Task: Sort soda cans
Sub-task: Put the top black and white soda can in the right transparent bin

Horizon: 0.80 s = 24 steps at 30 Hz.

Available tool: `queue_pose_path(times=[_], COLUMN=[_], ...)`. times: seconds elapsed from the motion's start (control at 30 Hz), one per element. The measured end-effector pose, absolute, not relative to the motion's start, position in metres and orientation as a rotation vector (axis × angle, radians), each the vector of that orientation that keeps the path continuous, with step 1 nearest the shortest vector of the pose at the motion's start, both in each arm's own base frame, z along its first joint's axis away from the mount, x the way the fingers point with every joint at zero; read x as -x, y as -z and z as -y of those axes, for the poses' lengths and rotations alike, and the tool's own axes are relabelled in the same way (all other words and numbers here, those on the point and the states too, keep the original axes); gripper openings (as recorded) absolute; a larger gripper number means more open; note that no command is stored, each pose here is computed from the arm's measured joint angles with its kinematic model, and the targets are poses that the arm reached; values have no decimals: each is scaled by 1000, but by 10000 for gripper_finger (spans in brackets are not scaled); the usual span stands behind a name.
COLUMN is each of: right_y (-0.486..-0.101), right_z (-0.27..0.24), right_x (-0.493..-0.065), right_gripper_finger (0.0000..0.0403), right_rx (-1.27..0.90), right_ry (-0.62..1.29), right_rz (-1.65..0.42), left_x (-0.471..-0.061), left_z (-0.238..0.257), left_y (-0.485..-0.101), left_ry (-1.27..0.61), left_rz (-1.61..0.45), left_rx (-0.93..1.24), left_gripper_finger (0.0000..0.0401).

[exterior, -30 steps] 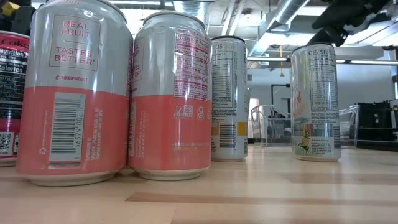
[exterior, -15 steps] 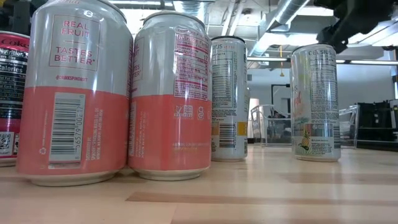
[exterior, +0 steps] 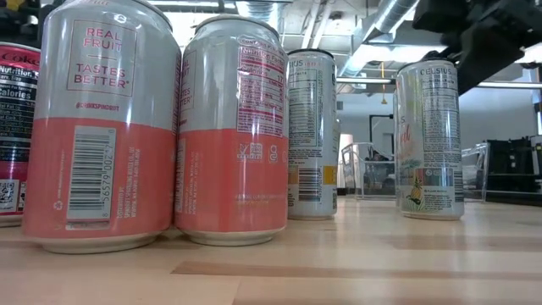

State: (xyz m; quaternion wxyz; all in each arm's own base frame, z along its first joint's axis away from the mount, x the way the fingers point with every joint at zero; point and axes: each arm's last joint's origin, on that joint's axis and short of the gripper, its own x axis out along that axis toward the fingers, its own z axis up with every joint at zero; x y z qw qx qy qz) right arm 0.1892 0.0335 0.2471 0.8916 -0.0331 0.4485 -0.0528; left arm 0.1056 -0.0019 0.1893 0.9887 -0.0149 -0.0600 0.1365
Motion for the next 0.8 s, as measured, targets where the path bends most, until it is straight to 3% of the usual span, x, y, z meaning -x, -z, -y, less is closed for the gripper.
queue_pose_path(times=[0.5,0.8], right_y=[-231,-235], right_z=[-29,-29], right_x=[-215,-222], right_gripper_finger=[396,325], right_rx=[49,37], right_ry=[-17,-12], right_rz=[-961,-960], left_x=[-112,-112], left_z=[3,3], left_y=[-187,-191], left_ry=[-274,-274], left_rz=[94,135], left_rx=[57,63], left_gripper_finger=[247,247])
